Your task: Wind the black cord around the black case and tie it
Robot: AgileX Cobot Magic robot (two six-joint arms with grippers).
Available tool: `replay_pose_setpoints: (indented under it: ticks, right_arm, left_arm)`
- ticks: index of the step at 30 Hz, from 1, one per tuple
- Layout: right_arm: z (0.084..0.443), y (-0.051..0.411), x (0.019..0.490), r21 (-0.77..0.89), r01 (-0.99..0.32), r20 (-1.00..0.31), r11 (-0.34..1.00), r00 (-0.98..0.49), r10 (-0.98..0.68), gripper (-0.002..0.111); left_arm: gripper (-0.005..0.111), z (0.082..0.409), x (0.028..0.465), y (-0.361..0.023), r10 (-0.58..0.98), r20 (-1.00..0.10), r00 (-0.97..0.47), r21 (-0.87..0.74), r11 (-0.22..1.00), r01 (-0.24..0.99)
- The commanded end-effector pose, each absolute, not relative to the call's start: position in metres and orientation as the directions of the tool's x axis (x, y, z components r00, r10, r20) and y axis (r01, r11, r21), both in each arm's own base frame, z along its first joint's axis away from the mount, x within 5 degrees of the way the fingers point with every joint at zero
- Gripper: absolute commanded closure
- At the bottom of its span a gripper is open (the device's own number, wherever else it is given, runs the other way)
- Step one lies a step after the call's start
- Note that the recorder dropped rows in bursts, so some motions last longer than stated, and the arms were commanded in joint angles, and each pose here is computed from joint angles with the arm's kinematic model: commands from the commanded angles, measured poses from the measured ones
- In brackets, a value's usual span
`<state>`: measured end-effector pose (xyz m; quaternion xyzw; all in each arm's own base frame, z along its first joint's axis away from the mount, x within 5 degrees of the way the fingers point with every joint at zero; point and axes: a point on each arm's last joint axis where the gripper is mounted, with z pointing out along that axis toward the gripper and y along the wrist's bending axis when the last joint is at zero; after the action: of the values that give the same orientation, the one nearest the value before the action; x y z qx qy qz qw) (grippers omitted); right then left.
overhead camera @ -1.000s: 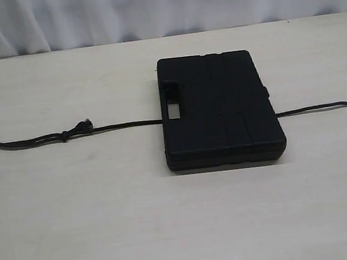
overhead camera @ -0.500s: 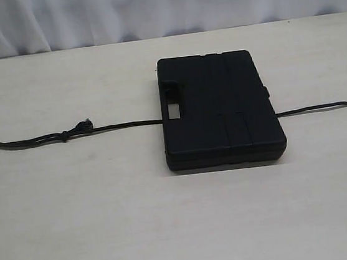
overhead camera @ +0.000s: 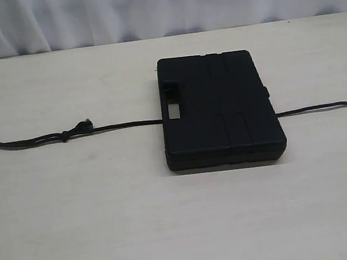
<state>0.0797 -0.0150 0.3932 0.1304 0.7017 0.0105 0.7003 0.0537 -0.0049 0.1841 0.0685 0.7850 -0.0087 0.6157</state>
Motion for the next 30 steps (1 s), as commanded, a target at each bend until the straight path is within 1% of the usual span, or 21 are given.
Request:
replay_pose_setpoints:
  ticks: [1,2,3,5,6,8,11,15,18,23,30]
  right_arm:
    - [0.390,-0.004,0.127,0.146,0.094,-0.907,0.985,-0.384,0.171,0.053]
    - [0.392,0.003,0.144,0.158,0.024,-0.868,0.987,-0.472,0.151,0.053]
    - [0.395,0.009,0.152,0.189,-0.030,-0.843,0.982,-0.518,0.147,0.053]
    - [0.399,0.023,0.172,0.231,-0.194,-0.803,0.953,-0.592,0.074,0.055]
    - [0.399,0.032,0.184,0.282,-0.272,-0.776,0.920,-0.629,0.051,0.056]
    - [0.393,0.042,0.207,0.328,-0.326,-0.715,0.887,-0.699,0.007,0.056]
    - [0.371,0.073,0.238,0.228,-0.356,-0.666,0.906,-0.736,-0.121,0.056]
    - [0.338,0.118,0.267,0.151,-0.353,-0.646,0.924,-0.742,-0.178,0.056]
    - [0.316,0.148,0.285,0.143,-0.331,-0.597,0.933,-0.781,-0.185,0.056]
    - [0.284,0.193,0.315,0.136,-0.371,-0.480,0.919,-0.836,-0.266,0.056]
    - [0.258,0.243,0.349,0.141,-0.395,-0.415,0.908,-0.856,-0.308,0.059]
  left_arm:
    - [0.107,0.184,0.054,-0.006,0.092,-0.970,-0.225,0.064,0.990,0.126]
    - [0.107,0.184,0.054,-0.006,0.092,-0.970,-0.225,0.064,0.990,0.126]
    - [0.107,0.184,0.054,-0.006,0.092,-0.970,-0.225,0.064,0.990,0.126]
    - [0.107,0.184,0.054,-0.006,0.092,-0.970,-0.225,0.064,0.990,0.126]
    - [0.107,0.184,0.054,-0.006,0.092,-0.970,-0.225,0.064,0.990,0.126]
    - [0.107,0.184,0.054,-0.006,0.092,-0.970,-0.225,0.064,0.990,0.126]
    - [0.107,0.184,0.054,-0.006,0.092,-0.970,-0.224,0.064,0.990,0.126]
    - [0.107,0.184,0.054,-0.006,0.092,-0.970,-0.224,0.064,0.990,0.126]
    - [0.107,0.184,0.054,-0.006,0.092,-0.970,-0.224,0.064,0.990,0.126]
    - [0.107,0.184,0.054,-0.006,0.092,-0.970,-0.224,0.064,0.990,0.126]
    - [0.107,0.184,0.054,-0.006,0.092,-0.970,-0.224,0.064,0.990,0.126]
